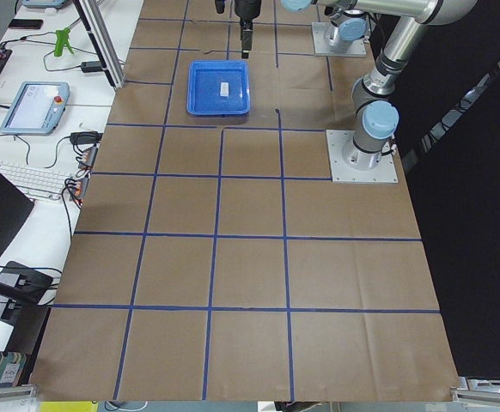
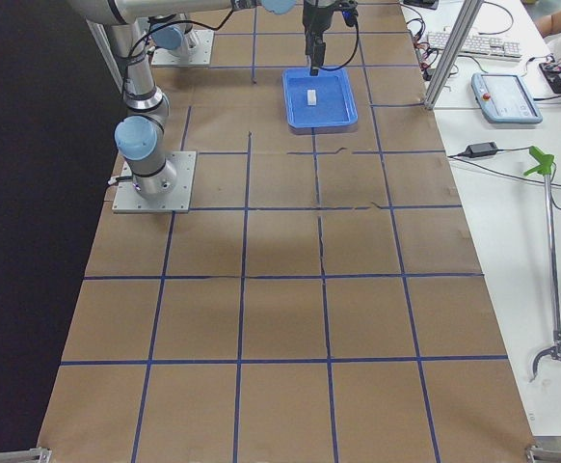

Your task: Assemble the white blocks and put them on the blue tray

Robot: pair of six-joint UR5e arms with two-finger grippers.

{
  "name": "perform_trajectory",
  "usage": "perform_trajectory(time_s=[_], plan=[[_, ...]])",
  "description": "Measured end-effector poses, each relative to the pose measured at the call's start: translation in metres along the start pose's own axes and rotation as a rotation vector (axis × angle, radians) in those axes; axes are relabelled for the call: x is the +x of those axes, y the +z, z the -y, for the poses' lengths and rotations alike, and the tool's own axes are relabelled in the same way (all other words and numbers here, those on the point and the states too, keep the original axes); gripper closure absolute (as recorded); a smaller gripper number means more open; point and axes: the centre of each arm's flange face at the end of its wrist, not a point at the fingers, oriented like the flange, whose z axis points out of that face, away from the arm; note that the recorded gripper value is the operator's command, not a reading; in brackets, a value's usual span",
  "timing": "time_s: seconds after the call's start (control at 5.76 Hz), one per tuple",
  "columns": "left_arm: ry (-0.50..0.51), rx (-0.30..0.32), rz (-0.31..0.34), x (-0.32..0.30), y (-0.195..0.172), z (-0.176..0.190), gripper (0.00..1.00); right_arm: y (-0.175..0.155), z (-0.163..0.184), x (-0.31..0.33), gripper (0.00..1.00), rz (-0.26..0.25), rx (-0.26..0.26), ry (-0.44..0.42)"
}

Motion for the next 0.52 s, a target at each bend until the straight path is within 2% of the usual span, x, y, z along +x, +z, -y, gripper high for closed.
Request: perform_trajectory(time_s=[0.52], plan=[[0.0, 0.0, 0.0, -0.0001, -0.0001, -0.0002, 0.01, 0.0051, -0.0017, -0.0014, 0.0, 0.004, -0.006, -0.004]])
